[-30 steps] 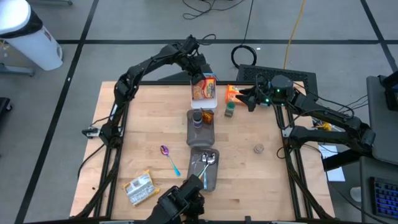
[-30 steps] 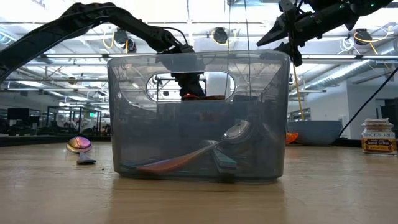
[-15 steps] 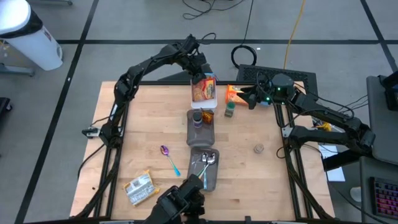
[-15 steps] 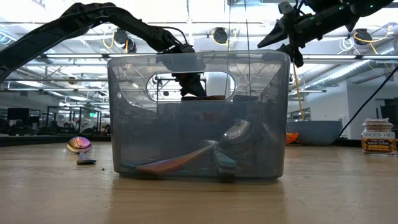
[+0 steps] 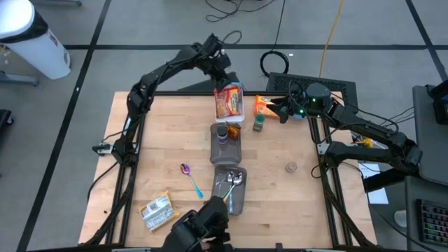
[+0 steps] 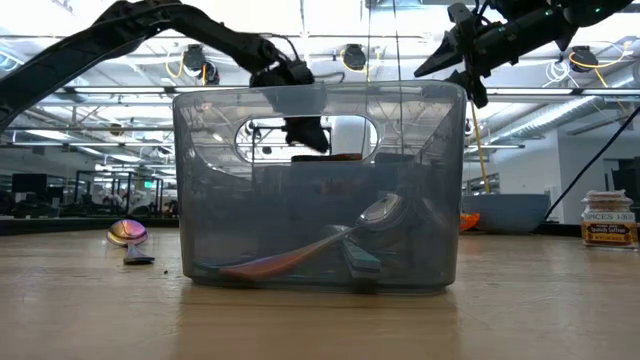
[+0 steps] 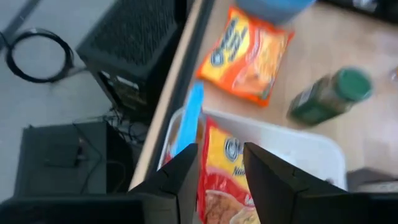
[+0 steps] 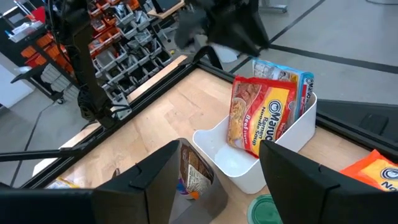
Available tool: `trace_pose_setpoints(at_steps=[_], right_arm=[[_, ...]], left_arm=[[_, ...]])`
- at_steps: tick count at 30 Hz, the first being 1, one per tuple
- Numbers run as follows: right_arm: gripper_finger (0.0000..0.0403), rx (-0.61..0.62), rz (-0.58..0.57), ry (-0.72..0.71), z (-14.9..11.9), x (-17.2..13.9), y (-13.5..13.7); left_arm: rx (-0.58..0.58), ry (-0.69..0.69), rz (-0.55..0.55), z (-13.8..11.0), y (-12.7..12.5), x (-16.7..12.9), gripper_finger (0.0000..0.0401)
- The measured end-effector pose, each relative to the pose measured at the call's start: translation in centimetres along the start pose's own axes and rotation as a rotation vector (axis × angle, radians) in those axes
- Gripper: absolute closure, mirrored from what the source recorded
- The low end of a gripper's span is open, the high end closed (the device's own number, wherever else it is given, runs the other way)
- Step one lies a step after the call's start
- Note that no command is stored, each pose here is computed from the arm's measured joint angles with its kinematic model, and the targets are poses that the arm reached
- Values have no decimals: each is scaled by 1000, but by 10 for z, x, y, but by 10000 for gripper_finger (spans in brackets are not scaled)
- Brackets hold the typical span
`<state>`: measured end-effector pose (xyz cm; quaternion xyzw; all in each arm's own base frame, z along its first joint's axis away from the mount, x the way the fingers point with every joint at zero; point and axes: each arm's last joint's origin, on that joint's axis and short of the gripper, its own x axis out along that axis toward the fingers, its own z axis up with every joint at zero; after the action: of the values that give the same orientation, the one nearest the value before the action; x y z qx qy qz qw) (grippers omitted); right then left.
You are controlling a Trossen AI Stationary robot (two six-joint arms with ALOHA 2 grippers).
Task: Pick & Place Food Item
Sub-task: Put the purple spoon into the bottom black bin
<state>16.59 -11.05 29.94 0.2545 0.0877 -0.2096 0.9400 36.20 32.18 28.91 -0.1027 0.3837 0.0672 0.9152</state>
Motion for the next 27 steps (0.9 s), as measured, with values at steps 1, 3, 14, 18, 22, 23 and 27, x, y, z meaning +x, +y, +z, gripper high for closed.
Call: trace_pose_setpoints(at_steps=[1, 3, 14, 18, 22, 23, 27], right_arm=[[190, -3, 0, 0, 0, 0, 0], [190, -12, -2, -1, 0, 0, 0], [190, -120, -70, -33, 2, 0, -2], [190, -152, -106, -44, 2, 0, -3], [190, -155, -112, -23, 0, 6, -5], [190, -151, -110, -19, 0, 8, -6], [190, -95, -70, 2, -2, 17, -8]], left_arm=[[-4, -14, 5, 5, -2, -7, 264], [-19, -41, 14, 17, -6, -22, 266], [-101, -94, 143, 35, -41, -107, 269], [-129, -43, 191, 27, -63, -148, 270], [-185, 37, 190, 14, -87, -183, 270], [-201, 63, 182, 10, -93, -188, 270], [-218, 109, 103, 1, -118, -209, 270]])
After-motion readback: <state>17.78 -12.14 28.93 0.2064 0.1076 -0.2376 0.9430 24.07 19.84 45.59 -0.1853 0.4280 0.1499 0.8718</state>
